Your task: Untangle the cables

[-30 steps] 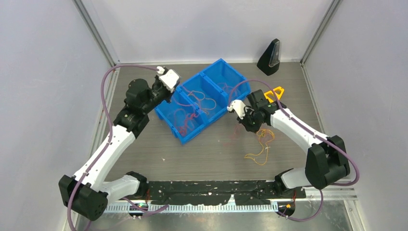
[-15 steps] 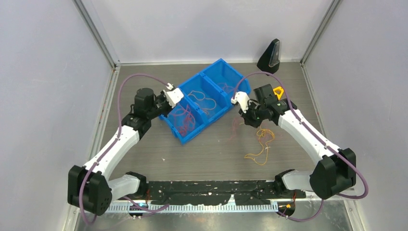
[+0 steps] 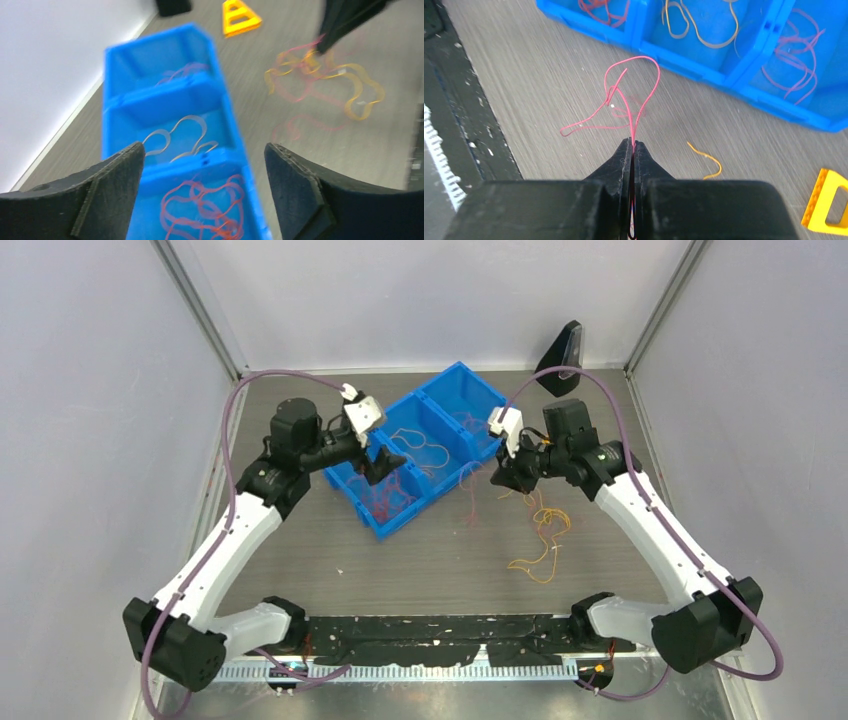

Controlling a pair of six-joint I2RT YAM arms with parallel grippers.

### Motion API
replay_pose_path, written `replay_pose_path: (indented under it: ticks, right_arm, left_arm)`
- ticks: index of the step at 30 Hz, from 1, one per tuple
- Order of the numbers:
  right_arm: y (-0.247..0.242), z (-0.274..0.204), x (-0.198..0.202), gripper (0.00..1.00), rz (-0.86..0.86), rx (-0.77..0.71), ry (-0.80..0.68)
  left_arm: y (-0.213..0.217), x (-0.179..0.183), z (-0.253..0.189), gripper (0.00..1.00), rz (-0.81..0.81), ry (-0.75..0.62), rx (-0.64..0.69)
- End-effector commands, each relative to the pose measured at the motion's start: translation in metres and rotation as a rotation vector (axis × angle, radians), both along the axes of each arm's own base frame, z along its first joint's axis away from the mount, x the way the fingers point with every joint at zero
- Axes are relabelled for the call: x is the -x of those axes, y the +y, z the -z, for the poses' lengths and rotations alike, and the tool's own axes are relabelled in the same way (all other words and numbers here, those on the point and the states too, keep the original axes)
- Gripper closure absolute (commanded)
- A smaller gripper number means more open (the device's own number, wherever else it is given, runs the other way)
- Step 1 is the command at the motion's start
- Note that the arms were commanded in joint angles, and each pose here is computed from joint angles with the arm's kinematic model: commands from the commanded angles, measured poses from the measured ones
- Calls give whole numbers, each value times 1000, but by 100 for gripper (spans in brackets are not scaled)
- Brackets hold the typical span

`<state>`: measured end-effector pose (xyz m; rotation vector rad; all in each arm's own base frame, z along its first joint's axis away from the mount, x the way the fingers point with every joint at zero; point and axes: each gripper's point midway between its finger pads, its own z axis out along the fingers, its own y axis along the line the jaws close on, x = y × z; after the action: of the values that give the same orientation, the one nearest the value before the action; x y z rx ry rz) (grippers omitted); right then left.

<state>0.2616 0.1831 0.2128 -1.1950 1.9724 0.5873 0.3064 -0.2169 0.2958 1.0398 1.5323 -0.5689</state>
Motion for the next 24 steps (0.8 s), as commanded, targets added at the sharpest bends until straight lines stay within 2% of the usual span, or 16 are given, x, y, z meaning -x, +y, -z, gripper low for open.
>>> replay_pose_path:
  ticks: [1, 5, 12, 17, 21, 24]
  right_arm:
    - [25, -59, 1, 94, -42, -192, -60]
    - [34, -84, 3, 94, -62, -266, -63]
    - [41, -104, 19, 95, -124, -336, -79]
    - [35, -109, 9, 95, -36, -339, -111]
    - [34, -113, 2, 94, 31, -371, -113]
    - [35, -114, 0, 95, 50, -394, -98]
  left_arm:
    - [-48, 51, -24, 3, 191, 77, 105]
    - [-79, 63, -25, 0, 239, 112, 152]
    - [-110, 53, -28, 0, 238, 221, 225]
    - [-117, 73, -5, 1, 286, 367, 239]
    - [-120, 85, 6, 1, 309, 339, 281]
    - [-130, 88, 5, 0, 323, 378, 310]
